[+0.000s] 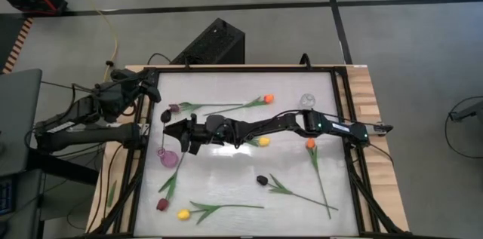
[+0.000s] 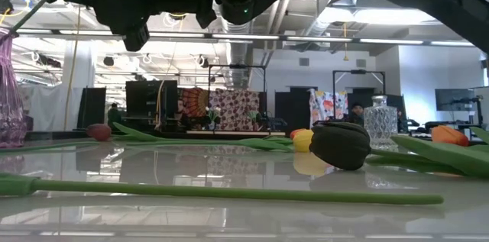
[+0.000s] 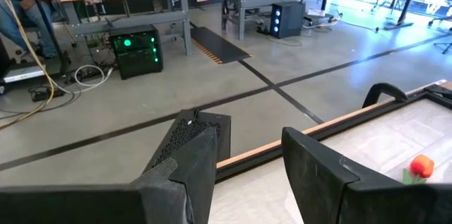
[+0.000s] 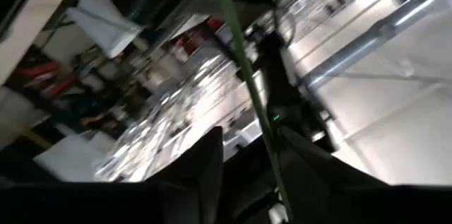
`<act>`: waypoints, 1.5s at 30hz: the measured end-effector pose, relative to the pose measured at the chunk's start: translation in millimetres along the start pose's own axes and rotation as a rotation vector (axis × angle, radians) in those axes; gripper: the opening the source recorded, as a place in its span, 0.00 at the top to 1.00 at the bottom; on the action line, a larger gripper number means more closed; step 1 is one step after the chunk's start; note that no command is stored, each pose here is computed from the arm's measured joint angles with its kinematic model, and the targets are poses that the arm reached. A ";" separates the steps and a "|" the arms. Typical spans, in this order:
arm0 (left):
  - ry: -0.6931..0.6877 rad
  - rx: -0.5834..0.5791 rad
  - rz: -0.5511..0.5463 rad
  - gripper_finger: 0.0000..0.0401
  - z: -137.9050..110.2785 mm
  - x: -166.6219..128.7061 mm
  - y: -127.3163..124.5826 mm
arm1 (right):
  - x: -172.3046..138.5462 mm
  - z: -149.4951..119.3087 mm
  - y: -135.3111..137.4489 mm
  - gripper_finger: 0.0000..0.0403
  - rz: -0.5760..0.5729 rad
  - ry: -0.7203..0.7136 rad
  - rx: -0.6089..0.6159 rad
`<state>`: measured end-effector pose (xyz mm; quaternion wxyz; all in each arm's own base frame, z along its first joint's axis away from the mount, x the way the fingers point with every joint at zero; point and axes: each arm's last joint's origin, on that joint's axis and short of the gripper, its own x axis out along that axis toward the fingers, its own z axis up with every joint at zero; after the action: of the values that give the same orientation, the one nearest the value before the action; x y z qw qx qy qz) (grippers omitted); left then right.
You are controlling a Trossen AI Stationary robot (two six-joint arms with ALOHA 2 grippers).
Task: Sort flowers into vase by color
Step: Put the top black tulip into the purple vase, then put the black tulip into the purple vase
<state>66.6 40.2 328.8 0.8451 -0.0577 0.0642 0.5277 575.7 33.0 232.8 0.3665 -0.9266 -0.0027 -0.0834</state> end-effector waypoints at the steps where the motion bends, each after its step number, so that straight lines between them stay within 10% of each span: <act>1: 0.000 0.000 0.000 0.63 0.0 0.0 0.0 | 0.0 -0.5 0.5 0.59 0.019 0.018 0.017; 15: 0.002 0.020 0.000 0.63 -0.3 0.0 0.0 | -46.2 -53.7 -55.0 0.52 0.582 -0.100 0.785; 28: 0.030 0.058 0.006 0.63 -3.9 -0.1 0.9 | -169.2 -171.4 -29.9 0.66 1.625 -0.047 1.815; 45: 0.099 0.150 -0.050 0.63 -11.2 -0.5 0.9 | -282.6 -68.2 -39.7 0.82 1.972 0.577 2.014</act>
<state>65.1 38.3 317.8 0.8557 -0.0218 0.1438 0.4965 284.0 31.5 264.4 0.7485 0.1468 0.6443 0.0559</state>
